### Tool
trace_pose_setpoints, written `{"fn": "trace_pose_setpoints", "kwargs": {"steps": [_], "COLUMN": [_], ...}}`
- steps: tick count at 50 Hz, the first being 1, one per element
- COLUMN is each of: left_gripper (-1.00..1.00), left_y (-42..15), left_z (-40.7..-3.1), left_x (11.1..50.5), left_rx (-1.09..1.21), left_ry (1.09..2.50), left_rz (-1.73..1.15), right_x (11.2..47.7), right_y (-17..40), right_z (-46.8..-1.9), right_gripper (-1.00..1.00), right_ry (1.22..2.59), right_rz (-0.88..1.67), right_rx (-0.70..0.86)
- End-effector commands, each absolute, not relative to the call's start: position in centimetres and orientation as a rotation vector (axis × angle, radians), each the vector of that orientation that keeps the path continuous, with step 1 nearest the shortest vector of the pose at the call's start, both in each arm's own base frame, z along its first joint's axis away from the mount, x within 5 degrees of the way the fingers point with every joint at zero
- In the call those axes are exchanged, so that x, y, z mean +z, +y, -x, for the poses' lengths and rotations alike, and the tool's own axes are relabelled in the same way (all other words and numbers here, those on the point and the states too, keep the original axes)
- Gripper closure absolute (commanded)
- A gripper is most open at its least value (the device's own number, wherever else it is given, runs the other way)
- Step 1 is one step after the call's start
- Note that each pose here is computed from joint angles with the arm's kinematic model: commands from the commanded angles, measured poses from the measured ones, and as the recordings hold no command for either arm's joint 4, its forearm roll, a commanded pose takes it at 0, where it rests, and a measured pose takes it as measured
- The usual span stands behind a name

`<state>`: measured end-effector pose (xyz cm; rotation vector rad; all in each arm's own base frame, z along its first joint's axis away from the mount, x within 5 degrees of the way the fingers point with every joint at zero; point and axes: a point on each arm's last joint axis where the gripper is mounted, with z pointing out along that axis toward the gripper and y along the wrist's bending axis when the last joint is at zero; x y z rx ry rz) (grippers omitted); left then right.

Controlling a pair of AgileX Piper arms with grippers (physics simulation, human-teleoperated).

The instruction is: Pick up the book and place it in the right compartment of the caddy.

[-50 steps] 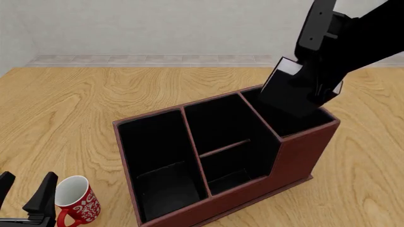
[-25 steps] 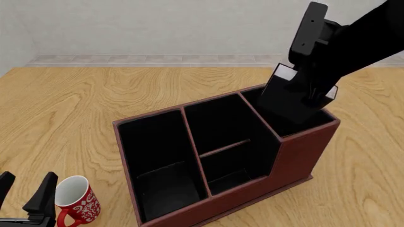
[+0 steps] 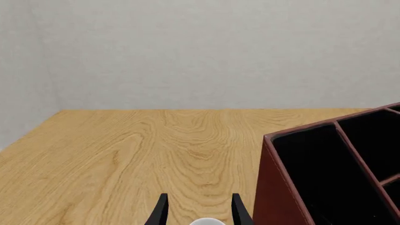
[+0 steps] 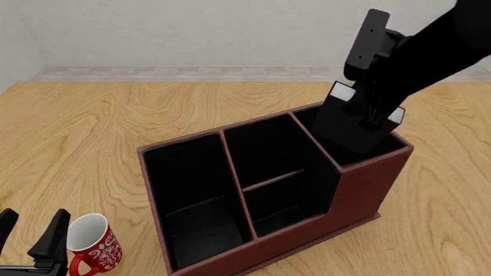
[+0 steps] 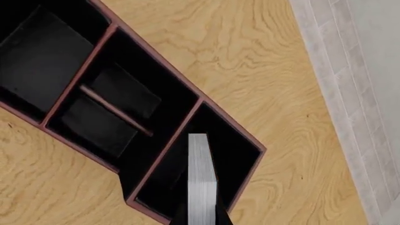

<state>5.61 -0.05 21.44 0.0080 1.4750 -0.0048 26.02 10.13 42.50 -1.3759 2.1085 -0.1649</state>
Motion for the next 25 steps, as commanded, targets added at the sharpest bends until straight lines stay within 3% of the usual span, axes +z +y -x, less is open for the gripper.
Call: {"fn": "trace_pose_setpoints", "kwargs": {"steps": [1, 21, 22, 25], "left_gripper": [-1.0, -1.0, -1.0, -1.0], "left_y": [-0.06, -0.06, -0.06, -0.06], "left_z": [-5.61, -5.61, -5.61, -5.61], "left_x": [21.44, 21.44, 21.45, 21.45], "left_rx": [-0.006, -0.006, -0.006, -0.006], "left_ry": [1.476, 1.476, 1.475, 1.475], "left_rz": [-0.009, -0.01, -0.009, -0.009], "right_x": [42.7, 42.19, 42.01, 41.8], "right_y": [9.14, 8.52, 8.56, 8.54], "right_z": [-25.97, -26.71, -26.7, -26.76], "right_gripper": [1.0, 1.0, -1.0, -1.0], "right_ry": [2.158, 2.168, 2.171, 2.172], "right_rz": [1.279, 1.259, 1.262, 1.262], "right_rx": [-0.163, -0.18, -0.178, -0.179]}}
